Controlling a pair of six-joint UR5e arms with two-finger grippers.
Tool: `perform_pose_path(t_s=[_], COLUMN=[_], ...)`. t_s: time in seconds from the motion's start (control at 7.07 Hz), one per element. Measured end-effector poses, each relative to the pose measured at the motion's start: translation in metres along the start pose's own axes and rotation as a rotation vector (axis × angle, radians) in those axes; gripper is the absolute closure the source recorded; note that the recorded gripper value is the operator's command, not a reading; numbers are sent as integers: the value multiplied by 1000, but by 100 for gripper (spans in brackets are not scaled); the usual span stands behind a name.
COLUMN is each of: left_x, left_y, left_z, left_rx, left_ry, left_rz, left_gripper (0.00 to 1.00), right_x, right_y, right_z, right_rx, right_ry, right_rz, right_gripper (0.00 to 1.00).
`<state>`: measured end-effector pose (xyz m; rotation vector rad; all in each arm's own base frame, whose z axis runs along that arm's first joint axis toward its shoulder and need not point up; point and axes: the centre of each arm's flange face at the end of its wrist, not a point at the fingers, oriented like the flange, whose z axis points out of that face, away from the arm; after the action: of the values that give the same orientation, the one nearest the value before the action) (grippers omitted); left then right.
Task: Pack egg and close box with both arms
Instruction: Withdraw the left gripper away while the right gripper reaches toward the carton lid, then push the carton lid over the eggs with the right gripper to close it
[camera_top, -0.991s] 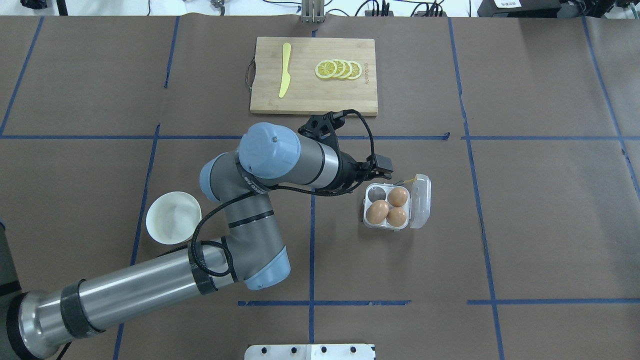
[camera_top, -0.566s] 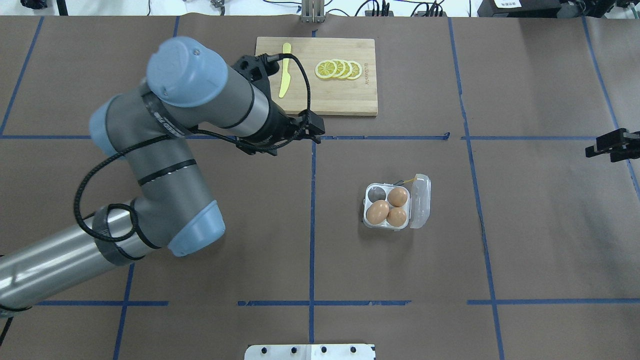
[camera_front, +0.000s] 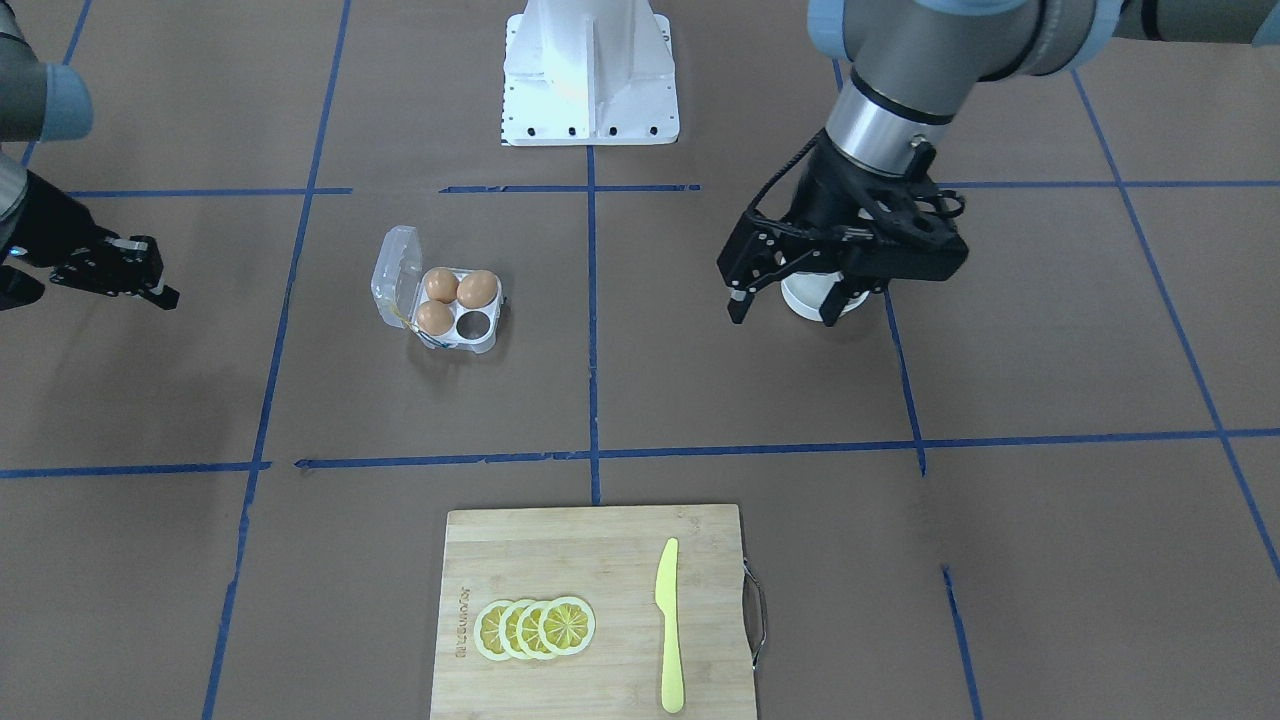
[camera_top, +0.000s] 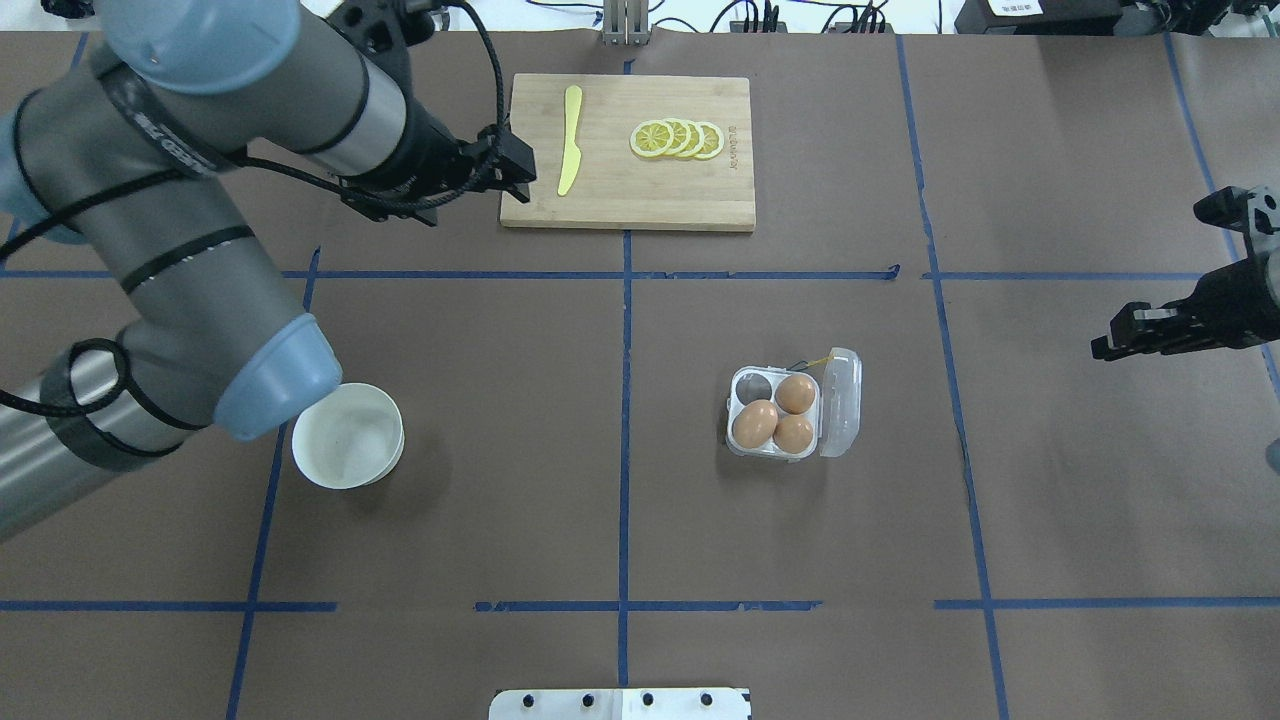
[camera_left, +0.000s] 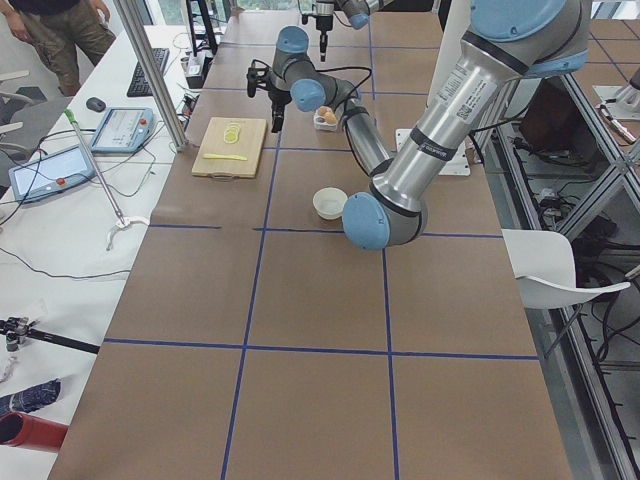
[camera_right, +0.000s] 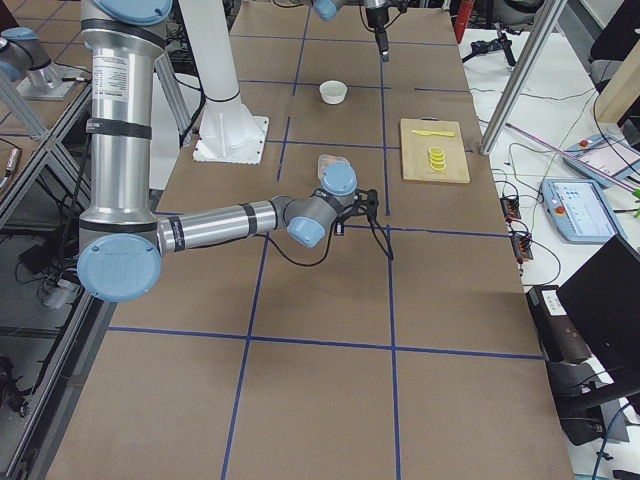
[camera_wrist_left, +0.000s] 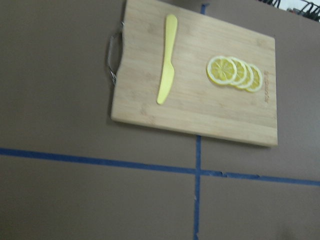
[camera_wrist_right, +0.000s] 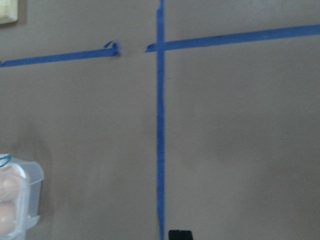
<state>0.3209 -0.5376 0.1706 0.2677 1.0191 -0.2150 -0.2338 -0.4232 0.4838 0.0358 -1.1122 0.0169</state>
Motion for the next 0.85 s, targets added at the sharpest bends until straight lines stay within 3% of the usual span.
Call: perform_pose_path(t_s=[0.57,0.85], left_x=[-54,-81], left_y=[-26,-24], left_z=[-18,-12], left_rx=[37,24], left_ry=[-46,-78], left_rz=[44,94], left_gripper=[0,0], right_x=[-129,-226], right_y=[23,25], right_z=[60,92], right_rx=[-50,-53], right_ry=[-75,-69], right_rz=[-53,-67], right_gripper=[100,100])
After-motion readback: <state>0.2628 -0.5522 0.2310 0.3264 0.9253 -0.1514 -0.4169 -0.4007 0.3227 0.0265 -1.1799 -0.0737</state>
